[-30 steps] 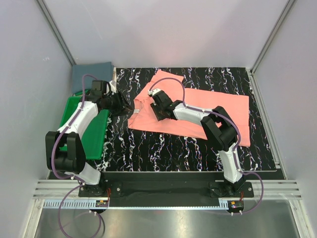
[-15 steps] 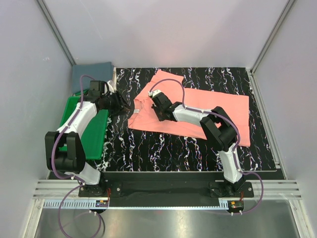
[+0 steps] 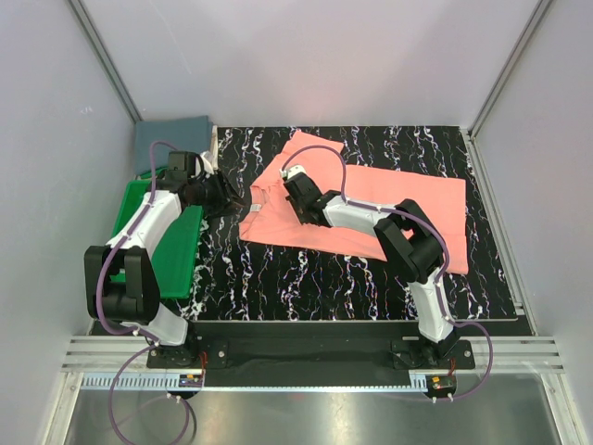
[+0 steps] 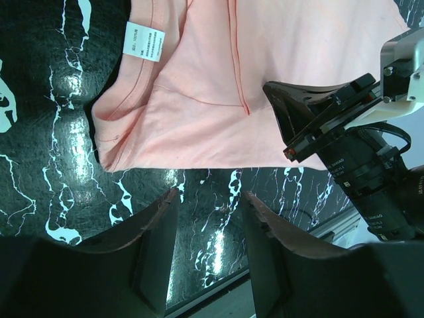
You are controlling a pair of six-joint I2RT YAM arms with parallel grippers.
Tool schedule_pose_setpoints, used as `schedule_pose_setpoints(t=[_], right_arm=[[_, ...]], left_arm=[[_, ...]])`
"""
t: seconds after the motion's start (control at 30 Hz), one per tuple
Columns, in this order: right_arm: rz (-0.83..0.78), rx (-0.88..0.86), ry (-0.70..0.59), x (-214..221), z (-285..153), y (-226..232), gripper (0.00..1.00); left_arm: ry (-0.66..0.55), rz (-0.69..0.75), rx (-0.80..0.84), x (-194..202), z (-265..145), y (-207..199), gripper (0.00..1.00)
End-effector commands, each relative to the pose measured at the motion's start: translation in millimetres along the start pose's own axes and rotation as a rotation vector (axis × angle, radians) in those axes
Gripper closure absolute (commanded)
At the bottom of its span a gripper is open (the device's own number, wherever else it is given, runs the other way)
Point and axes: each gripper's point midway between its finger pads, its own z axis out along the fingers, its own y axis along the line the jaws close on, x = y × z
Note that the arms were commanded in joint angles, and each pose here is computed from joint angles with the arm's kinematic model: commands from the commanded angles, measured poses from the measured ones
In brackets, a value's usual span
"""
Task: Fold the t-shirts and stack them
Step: Fold the tshirt
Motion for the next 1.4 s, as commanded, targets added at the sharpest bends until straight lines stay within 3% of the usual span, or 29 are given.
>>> schedule_pose_setpoints(t=[0.0,0.13,0.47,1.2,1.37], right_arm=[[0.022,-0.026,-0.113,-43.2,-17.8,4.1,1.0],[0.008,-0.152,-0.124,-45.0,-34.1,21.7,0.77],[-0.079,-0.236,-0.081,-25.1,-29.9,35.3,0.69],[-0.169,-0.179,-0.014,-4.2,-8.8,34.4,0.7],[-0.163,-0.115,-0.033,-12.6,-8.0,24.7,0.86]], left_arm=[[-0.024,0.018,0.049,-5.4,-4.7,-10.7,0.53],[-0.023,0.02,0.052,-5.4,-4.8,-11.7,0.53],[-0.022,0.018,0.052,-5.2,-4.1,-10.7,0.53],[-0.016,0.014,0.055,-4.8,-3.2,-11.0,0.54],[-0.018,0.015,0.054,-5.2,-3.1,-10.9,0.54]])
